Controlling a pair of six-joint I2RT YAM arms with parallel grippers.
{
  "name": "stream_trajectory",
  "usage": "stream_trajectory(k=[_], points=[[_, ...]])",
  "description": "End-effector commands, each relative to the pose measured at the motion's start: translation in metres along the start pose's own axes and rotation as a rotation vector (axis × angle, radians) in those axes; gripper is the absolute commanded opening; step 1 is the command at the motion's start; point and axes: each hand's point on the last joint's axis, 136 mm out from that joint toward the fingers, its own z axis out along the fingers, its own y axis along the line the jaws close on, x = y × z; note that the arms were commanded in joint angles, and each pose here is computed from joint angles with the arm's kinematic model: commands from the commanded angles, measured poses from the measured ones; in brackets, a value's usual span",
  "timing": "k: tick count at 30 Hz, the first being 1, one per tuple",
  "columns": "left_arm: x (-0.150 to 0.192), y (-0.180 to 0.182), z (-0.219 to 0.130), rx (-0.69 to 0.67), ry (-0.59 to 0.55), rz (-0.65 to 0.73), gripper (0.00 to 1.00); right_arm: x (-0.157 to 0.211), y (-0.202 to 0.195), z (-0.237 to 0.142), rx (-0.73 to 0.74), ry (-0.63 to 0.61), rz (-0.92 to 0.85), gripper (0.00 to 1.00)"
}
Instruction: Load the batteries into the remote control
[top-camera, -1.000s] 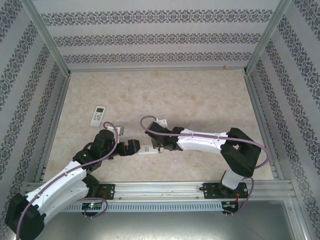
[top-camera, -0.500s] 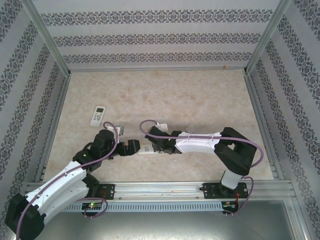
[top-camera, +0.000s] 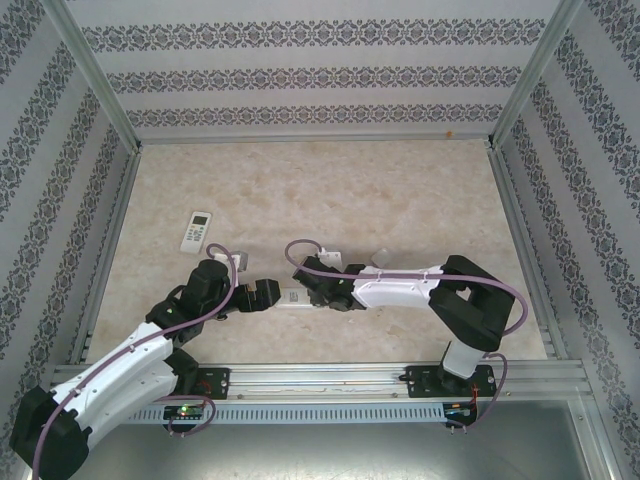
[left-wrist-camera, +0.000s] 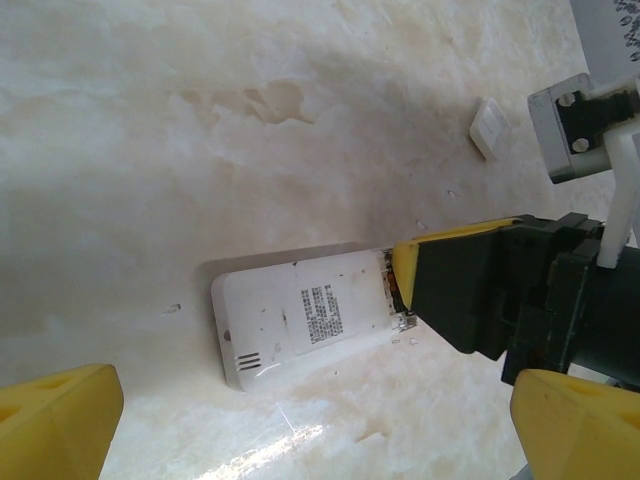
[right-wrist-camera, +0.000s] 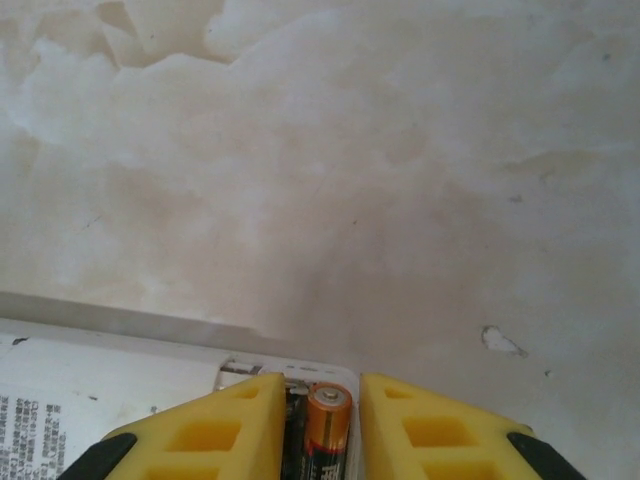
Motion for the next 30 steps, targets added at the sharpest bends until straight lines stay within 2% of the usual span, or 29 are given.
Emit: stream_trajectory(k=[1, 7, 9, 12, 17, 30], points=[[-0.001, 0.002, 0.002, -0.006, -0.006, -0.008, 1.00, -0.007, 0.003, -0.017, -0.022, 0.005, 0.044, 0.29], [-0.008, 0.008, 0.013, -0.075, 0.026, 0.007, 0.97, -0.014, -0.002, -0.024, -0.042, 0.000, 0.091, 0.31], [-0.008, 0.008, 0.022, -0.085, 0.061, 0.001, 0.91, -0.013, -0.005, -0.022, -0.040, 0.002, 0.100, 0.28], [-0.002, 0.006, 0.036, -0.083, 0.131, -0.008, 0.77, -0.011, -0.006, -0.018, -0.036, 0.014, 0.108, 0.27], [0.002, 0.007, 0.055, -0.083, 0.195, -0.025, 0.68, -0.004, -0.004, -0.010, -0.040, 0.048, 0.112, 0.24], [0.018, 0.017, 0.064, -0.083, 0.231, -0.042, 0.68, 0.012, -0.012, 0.001, -0.023, 0.092, 0.130, 0.18]])
